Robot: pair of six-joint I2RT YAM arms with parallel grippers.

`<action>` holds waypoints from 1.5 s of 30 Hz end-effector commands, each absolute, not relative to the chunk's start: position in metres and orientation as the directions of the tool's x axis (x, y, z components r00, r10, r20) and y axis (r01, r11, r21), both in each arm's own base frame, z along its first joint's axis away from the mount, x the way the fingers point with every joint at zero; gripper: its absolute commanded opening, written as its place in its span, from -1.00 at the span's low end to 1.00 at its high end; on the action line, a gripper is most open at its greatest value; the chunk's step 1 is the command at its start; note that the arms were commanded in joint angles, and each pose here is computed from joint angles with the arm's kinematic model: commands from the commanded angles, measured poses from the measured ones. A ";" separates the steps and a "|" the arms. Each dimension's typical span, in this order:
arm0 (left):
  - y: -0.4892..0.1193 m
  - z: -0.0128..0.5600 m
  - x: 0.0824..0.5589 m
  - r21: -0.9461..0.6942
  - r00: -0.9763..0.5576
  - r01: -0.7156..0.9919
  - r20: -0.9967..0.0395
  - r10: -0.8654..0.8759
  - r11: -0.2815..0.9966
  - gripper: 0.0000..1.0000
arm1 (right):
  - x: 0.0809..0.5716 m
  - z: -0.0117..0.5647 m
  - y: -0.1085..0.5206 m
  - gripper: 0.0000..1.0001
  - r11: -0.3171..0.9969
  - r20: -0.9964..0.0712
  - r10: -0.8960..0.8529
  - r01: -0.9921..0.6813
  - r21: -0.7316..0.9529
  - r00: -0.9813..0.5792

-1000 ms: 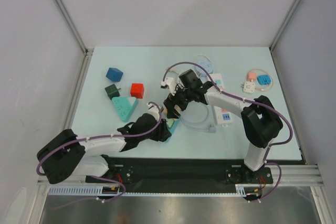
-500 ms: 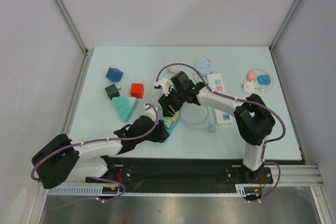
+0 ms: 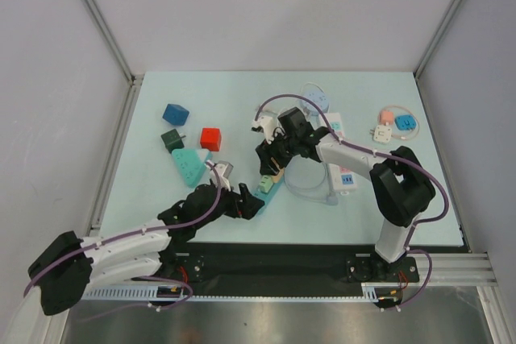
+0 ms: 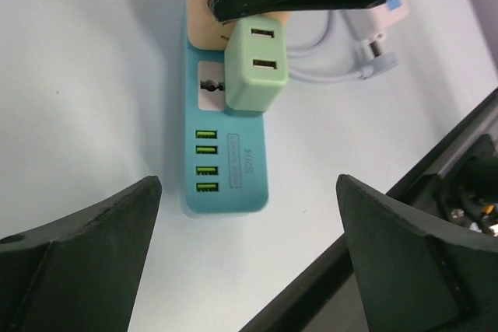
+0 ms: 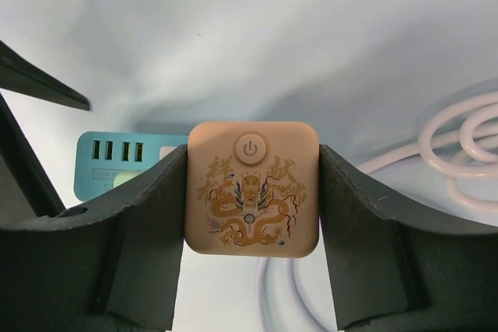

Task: Pull the plug off the socket

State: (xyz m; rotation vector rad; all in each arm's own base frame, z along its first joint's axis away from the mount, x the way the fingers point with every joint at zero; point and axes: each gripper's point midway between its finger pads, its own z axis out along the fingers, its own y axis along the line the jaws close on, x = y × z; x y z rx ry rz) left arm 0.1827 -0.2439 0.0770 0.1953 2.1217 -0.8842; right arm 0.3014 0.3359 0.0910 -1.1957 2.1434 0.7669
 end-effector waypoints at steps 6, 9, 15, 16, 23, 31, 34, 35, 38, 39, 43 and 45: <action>-0.249 0.111 0.187 -0.505 -0.563 0.508 -0.808 -0.175 0.698 0.99 | 0.310 0.102 0.323 -1.00 0.471 -0.748 -0.492 -0.859 0.202 -0.445; -0.257 0.111 0.197 -0.432 -0.545 0.535 -0.833 -0.094 0.726 1.00 | 0.311 0.101 0.324 -1.00 0.480 -0.744 -0.489 -0.853 0.207 -0.455; -0.282 0.107 0.225 -0.326 -0.537 0.558 -0.843 0.033 0.763 0.90 | 0.312 0.104 0.322 -1.00 0.502 -0.748 -0.474 -0.840 0.204 -0.465; -0.289 0.107 0.233 -0.314 -0.539 0.554 -0.841 0.045 0.771 0.83 | 0.313 0.106 0.321 -1.00 0.506 -0.751 -0.471 -0.839 0.199 -0.463; -0.297 0.097 0.254 -0.248 -0.547 0.523 -0.831 0.098 0.816 0.55 | 0.312 0.109 0.320 -1.00 0.504 -0.754 -0.456 -0.835 0.220 -0.473; -0.297 0.086 0.258 -0.197 -0.538 0.537 -0.829 0.153 0.821 0.11 | 0.313 0.112 0.320 -1.00 0.504 -0.755 -0.444 -0.831 0.235 -0.483; -0.301 0.081 0.258 -0.187 -0.539 0.556 -0.823 0.179 0.810 0.01 | 0.314 0.112 0.319 -0.94 0.507 -0.754 -0.440 -0.828 0.240 -0.487; -0.302 0.078 0.258 -0.183 -0.540 0.560 -0.820 0.189 0.808 -0.03 | 0.315 0.113 0.318 -0.88 0.506 -0.755 -0.440 -0.829 0.239 -0.486; -0.309 0.072 0.257 -0.186 -0.547 0.586 -0.809 0.215 0.789 -0.51 | 0.316 0.116 0.317 -0.58 0.505 -0.759 -0.436 -0.830 0.238 -0.483; -0.311 0.072 0.256 -0.190 -0.548 0.592 -0.808 0.218 0.783 -0.75 | 0.317 0.117 0.316 -0.38 0.504 -0.762 -0.433 -0.830 0.238 -0.481; -0.311 0.067 0.253 -0.201 -0.560 0.592 -0.799 0.219 0.781 -1.00 | 0.325 0.131 0.306 0.21 0.517 -0.779 -0.416 -0.827 0.221 -0.469; -0.308 0.066 0.250 -0.210 -0.564 0.589 -0.799 0.211 0.780 -1.00 | 0.335 0.147 0.293 0.52 0.539 -0.800 -0.394 -0.818 0.199 -0.454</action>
